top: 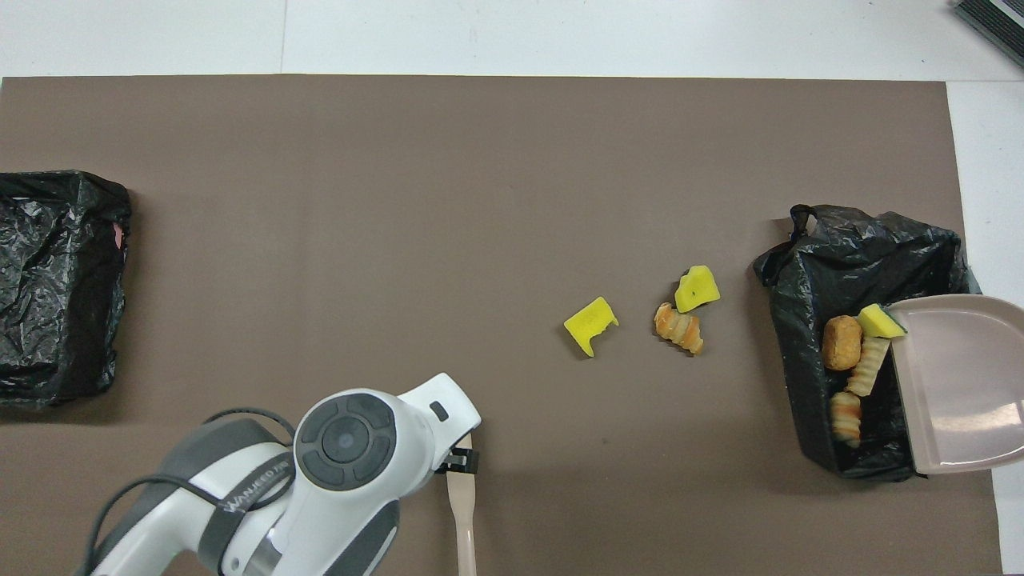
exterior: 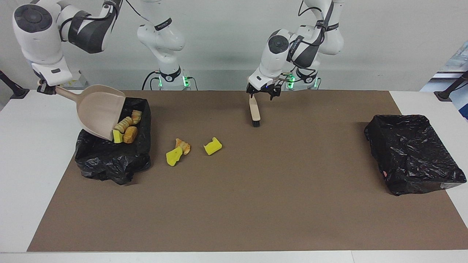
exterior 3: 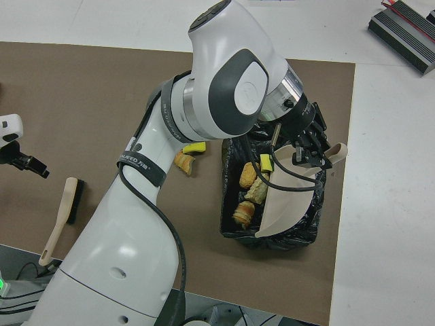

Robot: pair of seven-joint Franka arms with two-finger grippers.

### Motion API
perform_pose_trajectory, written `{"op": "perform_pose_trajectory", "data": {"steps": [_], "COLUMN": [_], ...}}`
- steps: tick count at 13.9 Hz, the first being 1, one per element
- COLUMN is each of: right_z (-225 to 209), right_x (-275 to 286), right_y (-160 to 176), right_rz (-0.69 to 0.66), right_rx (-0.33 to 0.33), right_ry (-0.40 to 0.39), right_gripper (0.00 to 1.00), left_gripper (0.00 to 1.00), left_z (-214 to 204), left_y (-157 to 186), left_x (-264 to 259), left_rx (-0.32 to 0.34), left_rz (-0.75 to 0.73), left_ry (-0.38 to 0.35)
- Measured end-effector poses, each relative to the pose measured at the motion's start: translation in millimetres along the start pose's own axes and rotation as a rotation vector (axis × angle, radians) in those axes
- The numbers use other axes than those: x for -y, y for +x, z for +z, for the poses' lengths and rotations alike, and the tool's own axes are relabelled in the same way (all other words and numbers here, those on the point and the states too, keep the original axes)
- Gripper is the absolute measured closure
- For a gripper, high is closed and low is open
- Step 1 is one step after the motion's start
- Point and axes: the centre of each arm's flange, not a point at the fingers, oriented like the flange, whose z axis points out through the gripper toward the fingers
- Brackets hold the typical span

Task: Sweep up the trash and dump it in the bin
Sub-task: 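Tip the dustpan with the right gripper to dump pieces into the bag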

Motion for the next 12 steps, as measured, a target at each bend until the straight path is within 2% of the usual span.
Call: {"op": "perform_pose_trajectory", "data": {"steps": [2, 4, 6, 7, 9, 12], "right_z": [-13.3, -25.4, -35.3, -39.0, -43.1, -56.5], "right_x": [5.6, 12.9, 18.9, 20.2, 21.3, 19.3], "right_y": [-5.6, -13.2, -8.2, -0.6, 14.5, 42.0], "right_rz": [0.016, 0.042, 0.064, 0.095, 0.239, 0.515], "right_rx": [0.012, -0.004, -0.090, -0.155, -0.261, -0.344], "right_ry": [-0.021, -0.049, -0.075, -0.079, -0.051, -0.003], "right_gripper": [0.68, 0.68, 0.68, 0.68, 0.68, 0.68], "left_gripper": [0.00, 0.00, 0.00, 0.00, 0.00, 0.00], "left_z": [-47.1, -76.5, -96.6, -106.4, -121.1, -138.1], "left_y": [16.8, 25.4, 30.4, 34.0, 40.7, 44.1], "left_x": [30.1, 50.9, 60.4, 67.1, 86.0, 106.6], "left_rx": [-0.022, -0.054, -0.083, -0.098, -0.117, -0.127], "left_rz": [0.014, 0.018, 0.017, 0.006, -0.019, -0.021], "left_ry": [-0.011, 0.007, 0.028, 0.030, 0.024, 0.022]}}
